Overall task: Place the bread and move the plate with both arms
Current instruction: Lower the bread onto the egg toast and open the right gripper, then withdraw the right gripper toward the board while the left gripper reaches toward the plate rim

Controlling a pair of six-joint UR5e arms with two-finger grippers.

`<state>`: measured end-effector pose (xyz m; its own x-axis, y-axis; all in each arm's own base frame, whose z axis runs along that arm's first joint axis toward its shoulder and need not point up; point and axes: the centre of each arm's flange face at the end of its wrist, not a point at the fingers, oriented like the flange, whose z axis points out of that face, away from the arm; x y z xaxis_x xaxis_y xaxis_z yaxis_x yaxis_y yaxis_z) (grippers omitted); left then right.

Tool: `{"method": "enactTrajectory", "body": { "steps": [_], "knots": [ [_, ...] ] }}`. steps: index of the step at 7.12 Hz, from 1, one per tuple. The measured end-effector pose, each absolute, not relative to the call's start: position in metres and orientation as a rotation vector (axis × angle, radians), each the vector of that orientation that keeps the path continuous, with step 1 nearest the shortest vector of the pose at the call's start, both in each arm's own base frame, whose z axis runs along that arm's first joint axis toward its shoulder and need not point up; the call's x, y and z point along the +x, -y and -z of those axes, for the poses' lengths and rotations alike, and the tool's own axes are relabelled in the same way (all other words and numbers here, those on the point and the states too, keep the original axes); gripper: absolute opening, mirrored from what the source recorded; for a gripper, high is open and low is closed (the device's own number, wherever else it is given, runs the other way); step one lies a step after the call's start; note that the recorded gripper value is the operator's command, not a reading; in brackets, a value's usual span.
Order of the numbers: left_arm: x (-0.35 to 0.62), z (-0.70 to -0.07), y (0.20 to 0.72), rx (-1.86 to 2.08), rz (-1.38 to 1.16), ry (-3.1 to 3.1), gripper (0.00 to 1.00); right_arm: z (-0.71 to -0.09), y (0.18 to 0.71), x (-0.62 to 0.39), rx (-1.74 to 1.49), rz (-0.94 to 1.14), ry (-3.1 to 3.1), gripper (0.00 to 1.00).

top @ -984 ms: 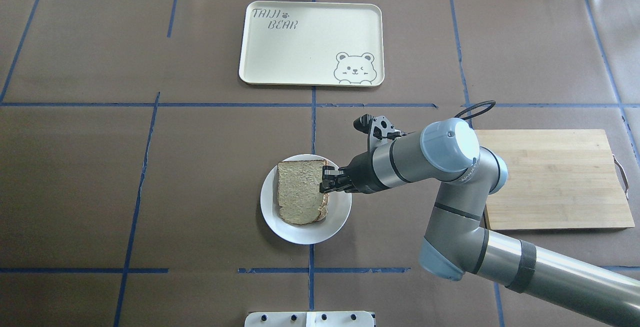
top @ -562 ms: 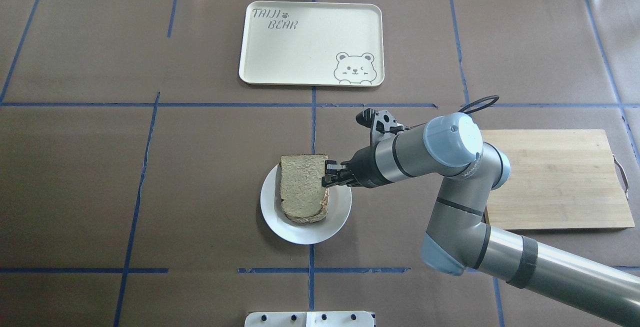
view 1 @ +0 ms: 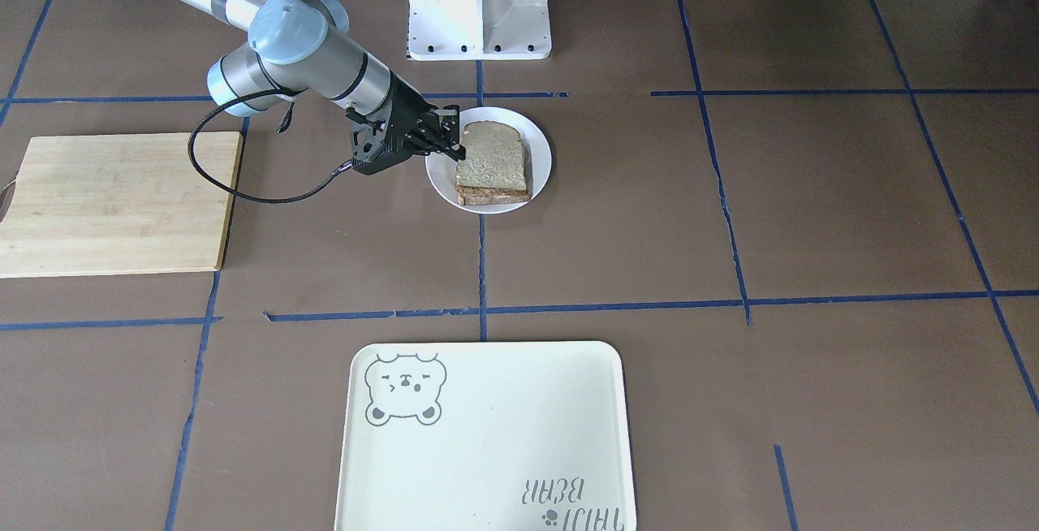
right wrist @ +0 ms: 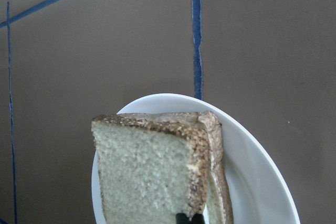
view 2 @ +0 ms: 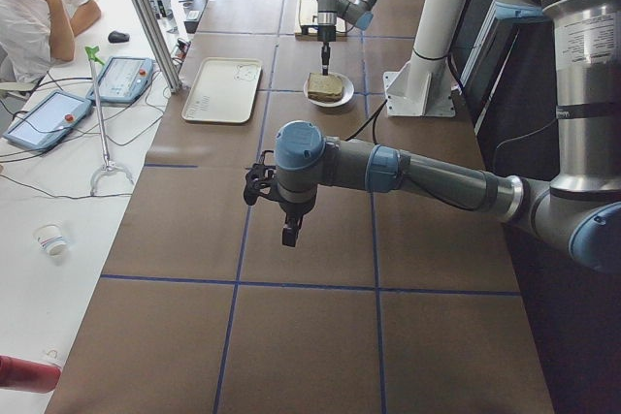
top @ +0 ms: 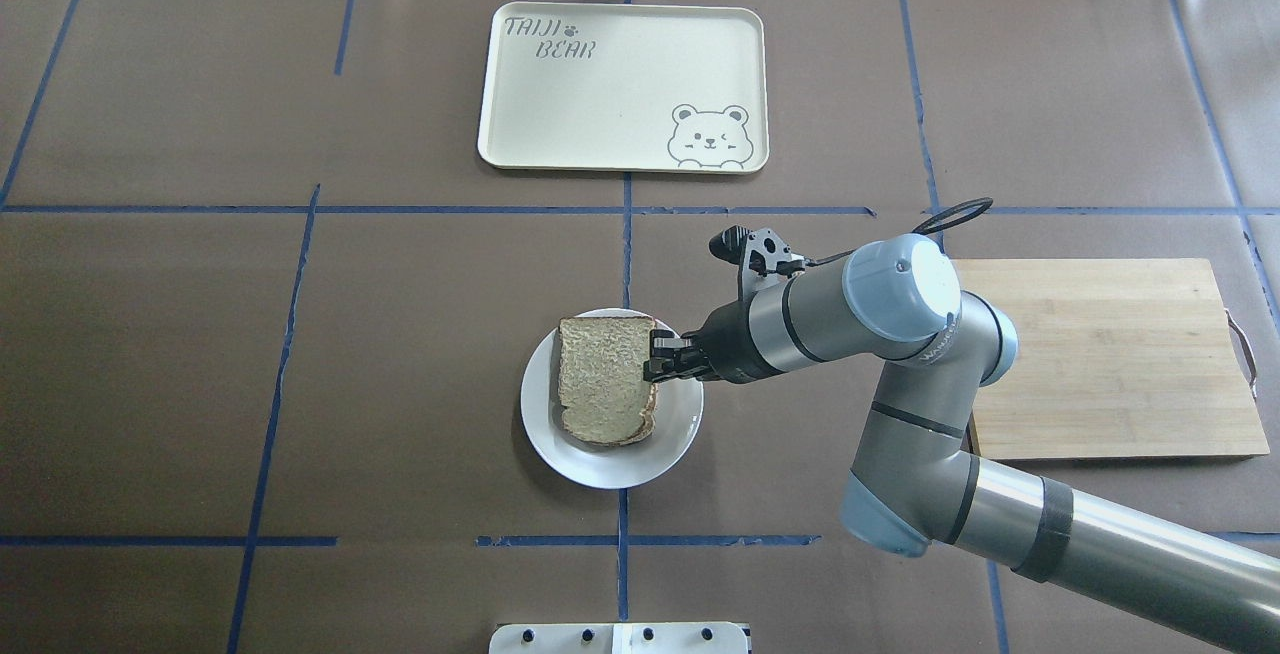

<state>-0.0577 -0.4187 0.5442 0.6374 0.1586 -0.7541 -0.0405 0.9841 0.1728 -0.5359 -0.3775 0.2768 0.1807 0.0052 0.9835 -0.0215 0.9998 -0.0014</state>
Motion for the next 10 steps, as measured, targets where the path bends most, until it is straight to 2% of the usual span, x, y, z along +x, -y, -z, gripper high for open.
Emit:
{"method": "enactTrajectory", "body": {
  "steps": [1,2,4,6,10],
  "knots": [
    [-0.058,-0.544,0.419,0.145,-0.114,-0.873,1.00,-0.277,0.378,-0.536,0.028,-0.001,1.387,0.86],
    [-0.058,-0.544,0.419,0.145,-0.114,-0.873,1.00,-0.277,0.378,-0.536,0.035,0.006,1.386,0.99],
    [-0.056,-0.541,0.420,0.153,-0.121,-0.889,1.00,-0.276,0.382,-0.528,0.041,0.006,1.389,1.00],
    [-0.031,-0.527,0.423,0.100,-0.075,-1.024,1.00,-0.302,0.394,-0.478,0.039,-0.031,1.364,1.00],
    [0.122,-0.448,0.443,-0.016,-0.062,-1.168,1.00,-0.368,0.415,-0.356,0.021,-0.233,1.160,1.00]
  ]
}}
